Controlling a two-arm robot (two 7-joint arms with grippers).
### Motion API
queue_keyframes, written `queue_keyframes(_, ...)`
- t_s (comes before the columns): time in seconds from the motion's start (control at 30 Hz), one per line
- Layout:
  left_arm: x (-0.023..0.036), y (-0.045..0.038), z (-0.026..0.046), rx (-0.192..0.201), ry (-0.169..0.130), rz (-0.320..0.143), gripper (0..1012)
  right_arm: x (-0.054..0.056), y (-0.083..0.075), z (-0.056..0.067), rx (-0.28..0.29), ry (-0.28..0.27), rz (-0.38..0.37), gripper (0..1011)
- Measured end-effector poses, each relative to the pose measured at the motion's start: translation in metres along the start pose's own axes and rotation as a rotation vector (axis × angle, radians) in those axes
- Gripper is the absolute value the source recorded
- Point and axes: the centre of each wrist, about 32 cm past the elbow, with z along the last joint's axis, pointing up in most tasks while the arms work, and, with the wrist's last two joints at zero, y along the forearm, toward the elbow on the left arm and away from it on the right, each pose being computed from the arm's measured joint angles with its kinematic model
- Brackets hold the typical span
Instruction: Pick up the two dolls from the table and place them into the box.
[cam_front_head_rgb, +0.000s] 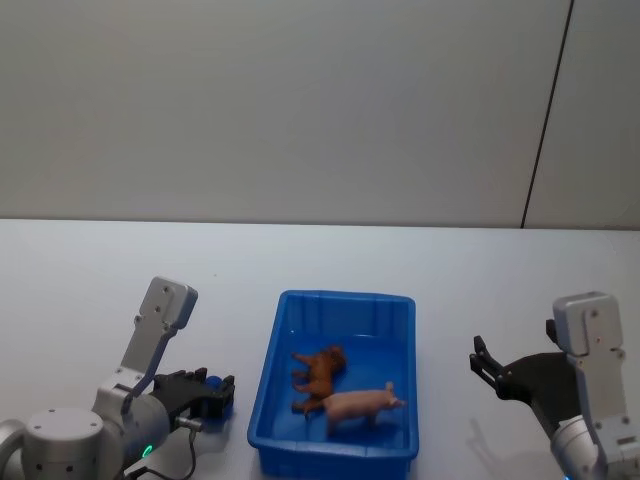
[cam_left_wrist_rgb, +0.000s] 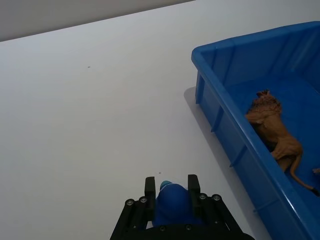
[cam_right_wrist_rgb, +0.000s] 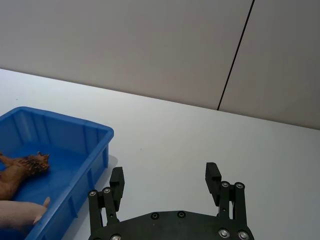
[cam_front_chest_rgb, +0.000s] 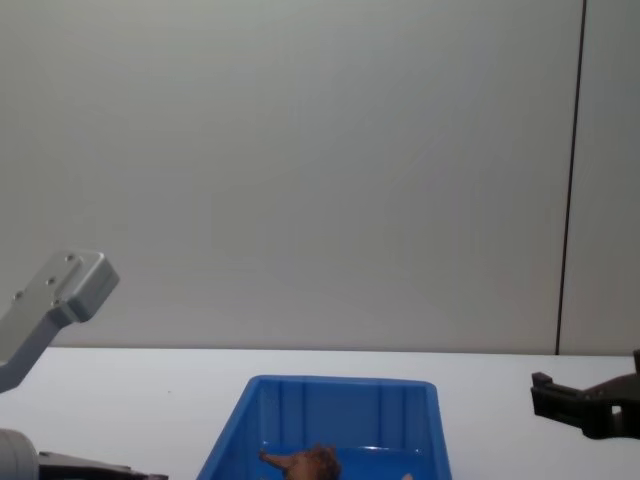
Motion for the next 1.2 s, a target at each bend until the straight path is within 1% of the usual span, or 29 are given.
queue_keyframes(0.1,-0.0003,-0.0001,0.0001,0.004,0.0,0.0,336,0.0,0.0,0.0,0.0,0.0,0.0,1001)
queue_keyframes(0.13,-0.0004,-0.0002,0.0001,0.005,0.0,0.0,327,0.0,0.0,0.0,0.0,0.0,0.0,1001)
queue_keyframes(0.17,-0.0006,-0.0002,0.0001,0.007,0.001,-0.001,288,0.0,0.0,0.0,0.0,0.0,0.0,1001)
queue_keyframes(0.37,-0.0016,-0.0002,0.0007,0.008,0.0,-0.001,240,0.0,0.0,0.0,0.0,0.0,0.0,1001)
queue_keyframes(0.5,-0.0026,0.0007,0.0025,0.0,-0.004,0.001,224,0.0,0.0,0.0,0.0,0.0,0.0,1001)
queue_keyframes(0.73,-0.0049,0.0042,0.0101,-0.048,-0.025,0.006,181,0.0,0.0,0.0,0.0,0.0,0.0,1000)
queue_keyframes(0.87,-0.0065,0.0074,0.0183,-0.088,-0.047,0.009,164,0.0,0.0,0.0,0.0,0.0,0.0,1001)
queue_keyframes(0.9,-0.007,0.0087,0.0218,-0.105,-0.057,0.01,154,0.0,0.0,0.0,0.0,0.0,0.0,1000)
queue_keyframes(1.0,-0.0078,0.0105,0.0279,-0.131,-0.073,0.008,140,0.0,0.0,0.0,0.0,0.0,0.0,1001)
queue_keyframes(1.03,-0.0083,0.0116,0.0317,-0.149,-0.083,0.003,134,0.0,0.0,0.0,0.0,0.0,0.0,1001)
queue_keyframes(1.07,-0.0085,0.0122,0.0336,-0.159,-0.09,0.001,132,0.0,0.0,0.0,0.0,0.0,0.0,1001)
queue_keyframes(1.1,-0.0088,0.0132,0.0376,-0.178,-0.101,-0.008,124,0.0,0.0,0.0,0.0,0.0,0.0,1001)
queue_keyframes(1.2,-0.0093,0.0144,0.0439,-0.209,-0.118,-0.022,109,0.0,0.0,0.0,0.0,0.0,0.0,1001)
